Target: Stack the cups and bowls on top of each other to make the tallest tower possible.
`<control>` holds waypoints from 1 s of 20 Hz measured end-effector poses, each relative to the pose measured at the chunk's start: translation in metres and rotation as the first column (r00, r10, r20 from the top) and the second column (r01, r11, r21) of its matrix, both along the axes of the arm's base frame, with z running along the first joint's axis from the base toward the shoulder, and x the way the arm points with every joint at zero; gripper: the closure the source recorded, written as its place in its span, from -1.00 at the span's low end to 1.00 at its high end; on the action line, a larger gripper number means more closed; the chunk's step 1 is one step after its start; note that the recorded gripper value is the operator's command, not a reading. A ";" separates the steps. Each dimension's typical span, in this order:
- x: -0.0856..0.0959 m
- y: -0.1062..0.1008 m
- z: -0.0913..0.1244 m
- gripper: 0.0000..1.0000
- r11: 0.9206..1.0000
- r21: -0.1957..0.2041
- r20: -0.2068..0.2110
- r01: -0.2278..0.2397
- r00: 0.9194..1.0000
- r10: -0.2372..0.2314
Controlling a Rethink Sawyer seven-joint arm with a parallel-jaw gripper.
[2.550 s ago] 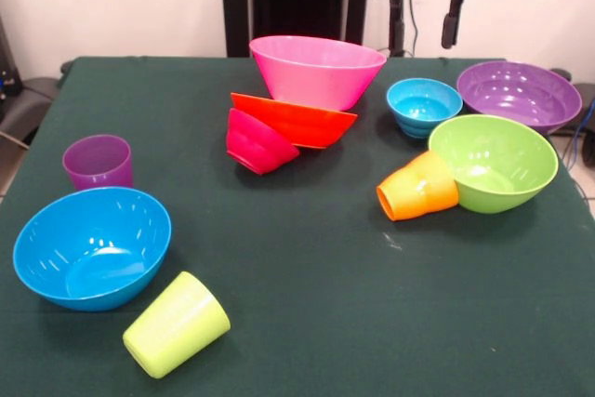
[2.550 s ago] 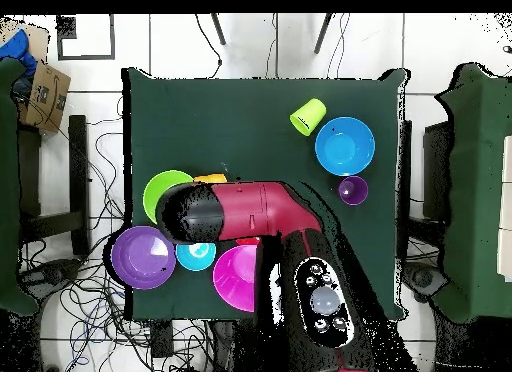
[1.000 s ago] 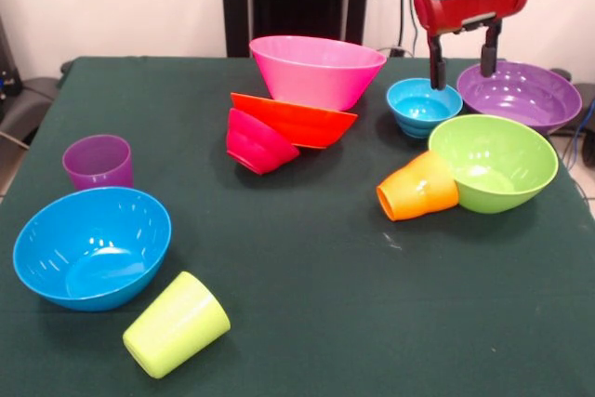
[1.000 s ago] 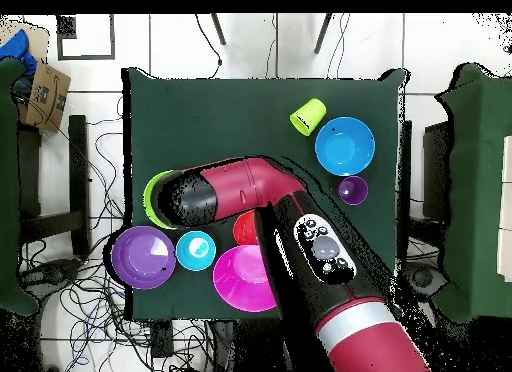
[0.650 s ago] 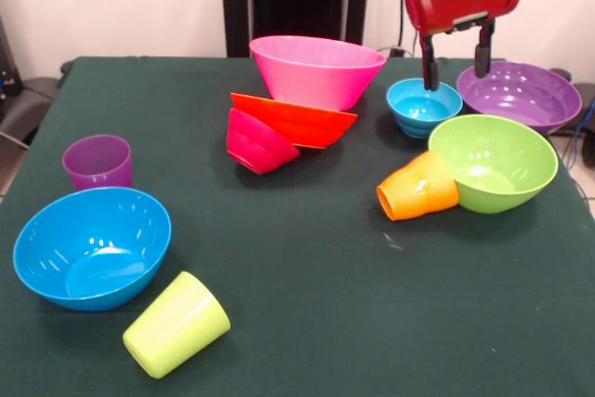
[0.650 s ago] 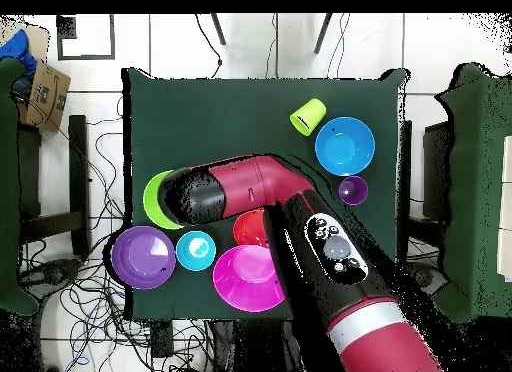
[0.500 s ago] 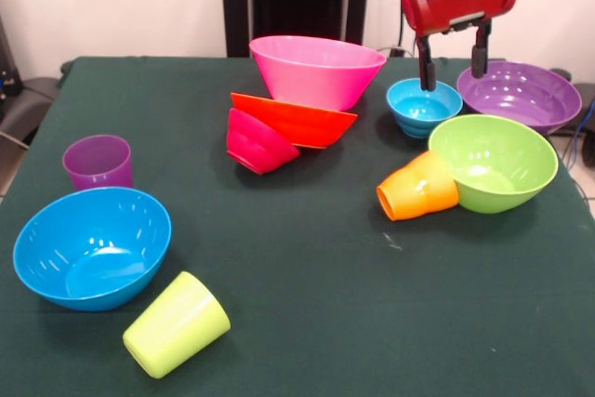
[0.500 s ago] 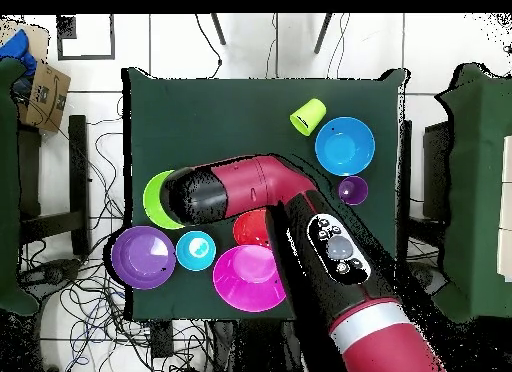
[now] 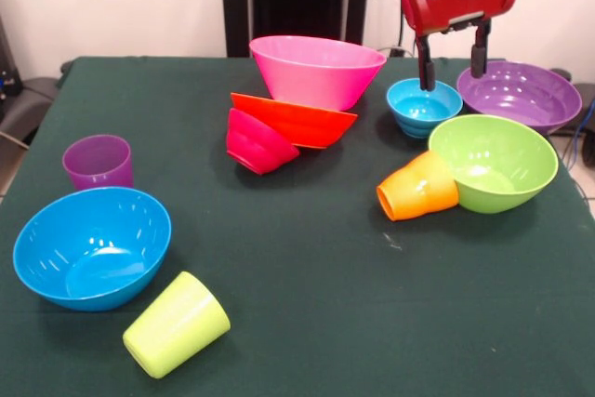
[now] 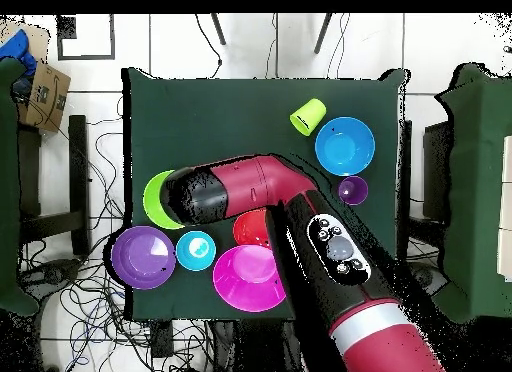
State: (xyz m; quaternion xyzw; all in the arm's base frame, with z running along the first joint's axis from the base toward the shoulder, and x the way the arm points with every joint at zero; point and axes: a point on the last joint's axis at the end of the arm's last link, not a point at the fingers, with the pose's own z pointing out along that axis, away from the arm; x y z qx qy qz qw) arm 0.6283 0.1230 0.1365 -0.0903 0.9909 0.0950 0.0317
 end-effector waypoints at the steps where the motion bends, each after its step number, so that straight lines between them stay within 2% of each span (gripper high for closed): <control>1: 0.000 0.000 0.000 -1.00 1.000 0.000 0.000 0.000 1.000 0.000; 15: -0.001 0.001 0.005 -1.00 1.000 -0.023 0.009 -0.004 1.000 0.005; 20: -0.009 0.006 0.004 -1.00 0.998 -0.061 0.006 -0.013 1.000 0.013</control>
